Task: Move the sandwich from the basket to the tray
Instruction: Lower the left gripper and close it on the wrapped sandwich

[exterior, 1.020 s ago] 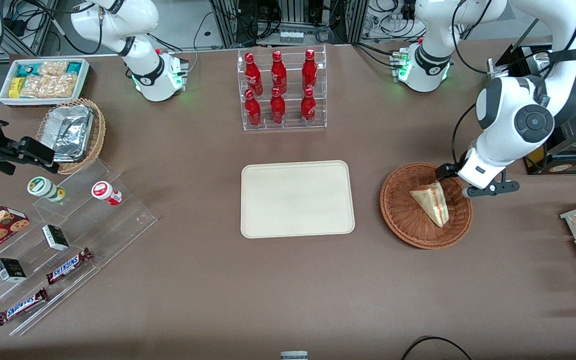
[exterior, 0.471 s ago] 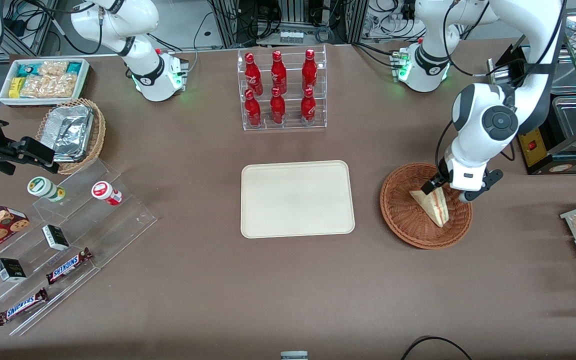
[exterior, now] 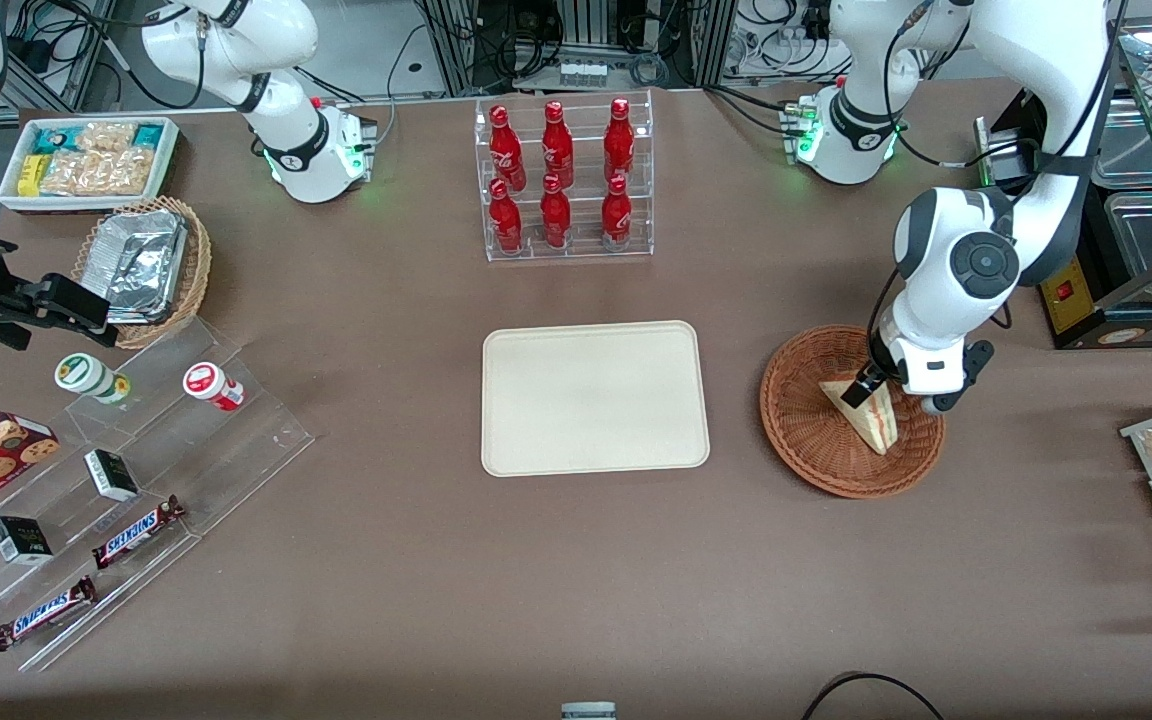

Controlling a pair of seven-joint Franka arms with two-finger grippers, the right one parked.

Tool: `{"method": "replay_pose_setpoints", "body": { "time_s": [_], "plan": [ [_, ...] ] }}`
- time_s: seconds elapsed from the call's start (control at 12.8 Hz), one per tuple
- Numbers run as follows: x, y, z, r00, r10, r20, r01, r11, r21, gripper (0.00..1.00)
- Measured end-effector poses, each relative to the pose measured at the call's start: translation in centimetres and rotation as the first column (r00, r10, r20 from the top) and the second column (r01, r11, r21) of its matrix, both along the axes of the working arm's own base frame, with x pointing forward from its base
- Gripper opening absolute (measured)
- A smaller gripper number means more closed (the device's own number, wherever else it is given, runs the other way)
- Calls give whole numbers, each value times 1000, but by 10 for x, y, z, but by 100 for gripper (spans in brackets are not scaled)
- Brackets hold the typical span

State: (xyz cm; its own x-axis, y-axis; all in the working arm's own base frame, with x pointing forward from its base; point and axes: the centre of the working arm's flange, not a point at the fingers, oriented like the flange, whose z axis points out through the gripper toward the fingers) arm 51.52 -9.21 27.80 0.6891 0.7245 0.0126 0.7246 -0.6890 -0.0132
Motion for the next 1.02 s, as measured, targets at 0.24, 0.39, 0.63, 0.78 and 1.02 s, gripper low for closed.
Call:
{"method": "replay_pose_setpoints", "body": {
  "time_s": [0.24,0.39,0.63,0.78,1.02],
  "plan": [
    [0,2,-16,1000,3,-22,-3,1000,2,100],
    [1,2,-23,1000,5,-21,-5,1000,1,100],
    [2,2,-30,1000,5,-21,-5,1000,0,84],
    [8,1,-24,1000,5,-5,-5,1000,-3,58],
    [29,-6,8,994,-74,-79,75,997,10,32]
  ]
}}
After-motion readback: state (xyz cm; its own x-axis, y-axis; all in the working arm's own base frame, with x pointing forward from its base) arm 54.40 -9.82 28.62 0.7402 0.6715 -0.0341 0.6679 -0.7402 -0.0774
